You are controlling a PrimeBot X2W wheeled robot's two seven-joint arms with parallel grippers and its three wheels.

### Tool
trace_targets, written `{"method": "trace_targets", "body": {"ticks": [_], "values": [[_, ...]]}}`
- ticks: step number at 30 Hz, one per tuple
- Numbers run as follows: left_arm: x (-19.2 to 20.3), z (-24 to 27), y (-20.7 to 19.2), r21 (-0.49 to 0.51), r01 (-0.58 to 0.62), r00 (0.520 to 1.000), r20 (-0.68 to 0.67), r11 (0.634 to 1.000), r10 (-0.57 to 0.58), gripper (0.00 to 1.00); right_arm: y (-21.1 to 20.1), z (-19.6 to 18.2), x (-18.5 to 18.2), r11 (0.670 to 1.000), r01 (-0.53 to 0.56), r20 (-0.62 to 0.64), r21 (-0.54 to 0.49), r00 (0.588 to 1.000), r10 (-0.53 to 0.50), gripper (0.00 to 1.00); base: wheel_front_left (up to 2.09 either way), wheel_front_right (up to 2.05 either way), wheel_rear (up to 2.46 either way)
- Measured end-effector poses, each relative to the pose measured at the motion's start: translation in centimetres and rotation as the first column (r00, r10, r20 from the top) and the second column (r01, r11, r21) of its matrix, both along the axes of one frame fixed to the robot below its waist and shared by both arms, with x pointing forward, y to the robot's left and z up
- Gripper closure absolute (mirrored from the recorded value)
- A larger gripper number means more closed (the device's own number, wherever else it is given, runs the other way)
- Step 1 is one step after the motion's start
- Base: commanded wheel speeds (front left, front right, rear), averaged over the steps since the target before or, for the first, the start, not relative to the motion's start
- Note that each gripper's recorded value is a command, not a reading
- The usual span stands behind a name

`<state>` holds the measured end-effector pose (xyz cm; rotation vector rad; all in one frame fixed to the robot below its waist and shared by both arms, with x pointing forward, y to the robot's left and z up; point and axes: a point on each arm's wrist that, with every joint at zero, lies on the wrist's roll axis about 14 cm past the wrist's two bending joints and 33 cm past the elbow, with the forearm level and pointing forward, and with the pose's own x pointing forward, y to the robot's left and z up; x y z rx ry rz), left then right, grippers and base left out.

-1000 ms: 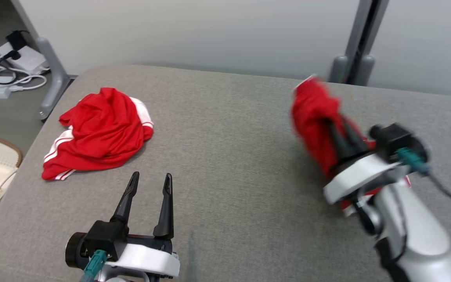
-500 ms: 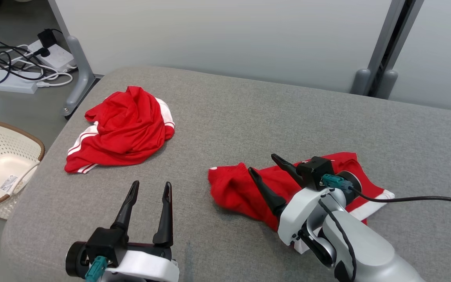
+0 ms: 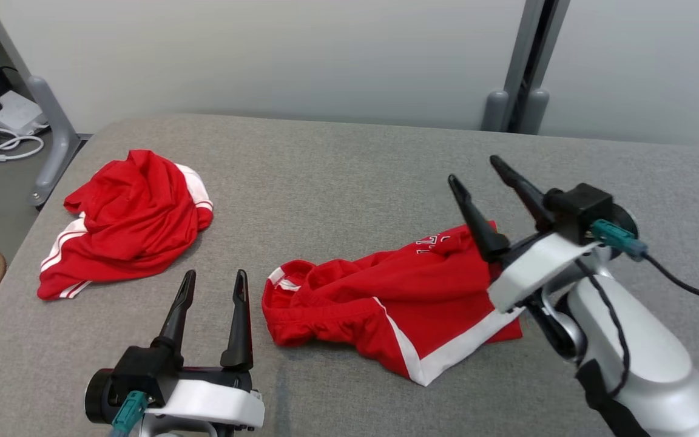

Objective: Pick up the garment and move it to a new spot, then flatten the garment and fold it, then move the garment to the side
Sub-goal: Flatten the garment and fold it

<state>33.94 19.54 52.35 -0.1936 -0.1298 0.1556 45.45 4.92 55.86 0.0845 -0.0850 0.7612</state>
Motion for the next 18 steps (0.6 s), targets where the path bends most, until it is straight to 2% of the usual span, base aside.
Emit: {"method": "trace_targets", "body": {"ticks": [3,7,12,15,18], "values": [[0.7,0.0,-0.5,0.002,0.018,1.000,0.001,1.000,-0.018,0.00,-3.7,1.9,0.6,0.995,0.090,0.083,0.037,0.992,-0.093,0.00,0.00,0.00,0.00],[1.4,-0.2,-0.9,0.004,0.034,0.999,-0.004,0.999,-0.034,0.00,-8.2,1.9,-0.1,0.971,0.217,0.095,0.101,0.969,-0.227,0.00,0.00,0.00,0.00],[2.0,-0.9,-1.5,0.012,0.061,0.998,-0.026,0.998,-0.060,0.00,-12.9,-0.4,-1.2,0.923,0.365,0.037,0.120,0.928,-0.371,0.00,0.00,0.00,0.00],[2.4,-1.3,-1.9,0.014,0.078,0.996,-0.038,0.997,-0.078,0.00,-14.3,-2.2,-2.0,0.899,0.421,-0.016,0.118,0.906,-0.422,0.00,0.00,0.00,0.00],[2.7,-1.6,-2.4,0.020,0.099,0.994,-0.045,0.995,-0.098,0.00,-14.9,-3.7,-2.0,0.889,0.446,-0.053,0.102,0.895,-0.443,0.00,0.00,0.00,0.00]]}}
